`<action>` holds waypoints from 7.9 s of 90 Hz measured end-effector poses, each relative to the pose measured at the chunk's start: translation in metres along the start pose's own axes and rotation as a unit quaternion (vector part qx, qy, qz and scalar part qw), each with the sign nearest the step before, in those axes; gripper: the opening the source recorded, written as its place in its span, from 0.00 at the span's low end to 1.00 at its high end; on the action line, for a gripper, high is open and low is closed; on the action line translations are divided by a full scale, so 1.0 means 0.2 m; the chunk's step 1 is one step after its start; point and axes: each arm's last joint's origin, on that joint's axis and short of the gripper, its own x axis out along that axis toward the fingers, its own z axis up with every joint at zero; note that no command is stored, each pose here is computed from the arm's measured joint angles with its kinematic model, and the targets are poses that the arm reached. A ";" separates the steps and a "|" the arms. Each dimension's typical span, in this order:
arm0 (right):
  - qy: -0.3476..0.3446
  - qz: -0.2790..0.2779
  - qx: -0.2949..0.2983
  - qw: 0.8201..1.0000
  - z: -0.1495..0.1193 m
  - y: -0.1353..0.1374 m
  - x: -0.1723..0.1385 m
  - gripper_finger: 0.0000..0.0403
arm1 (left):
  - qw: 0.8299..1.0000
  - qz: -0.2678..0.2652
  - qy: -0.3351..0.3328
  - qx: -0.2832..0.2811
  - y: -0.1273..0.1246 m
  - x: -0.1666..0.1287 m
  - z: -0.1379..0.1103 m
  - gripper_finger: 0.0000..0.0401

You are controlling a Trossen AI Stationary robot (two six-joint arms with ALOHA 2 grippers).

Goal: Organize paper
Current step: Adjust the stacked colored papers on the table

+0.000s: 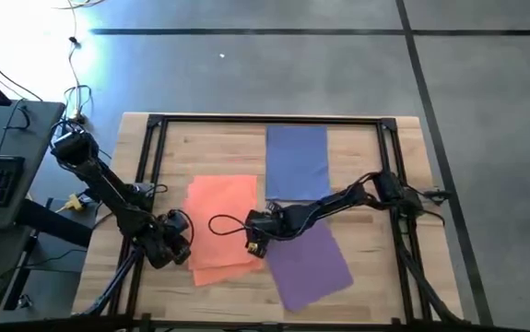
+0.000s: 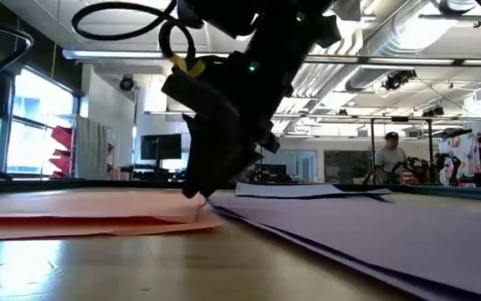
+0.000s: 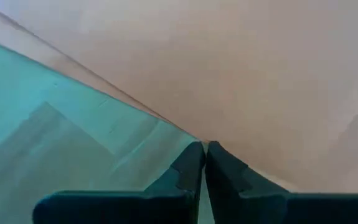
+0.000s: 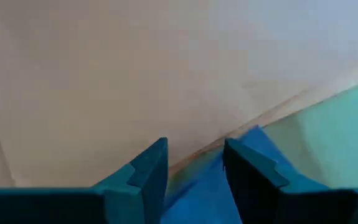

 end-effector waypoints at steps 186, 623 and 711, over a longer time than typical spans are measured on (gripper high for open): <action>0.182 0.051 -0.220 0.957 -0.35 0.24 -0.45 0.34 | 0.997 0.052 0.007 0.051 -0.04 -0.11 -0.01 0.00; -0.078 -0.101 0.020 0.992 0.25 -0.56 0.26 0.34 | 0.939 0.299 0.041 0.163 -0.04 0.07 0.14 0.00; -0.034 -0.126 0.053 0.990 0.23 -0.64 0.23 0.34 | 0.937 0.301 0.034 0.176 -0.04 0.06 0.15 0.00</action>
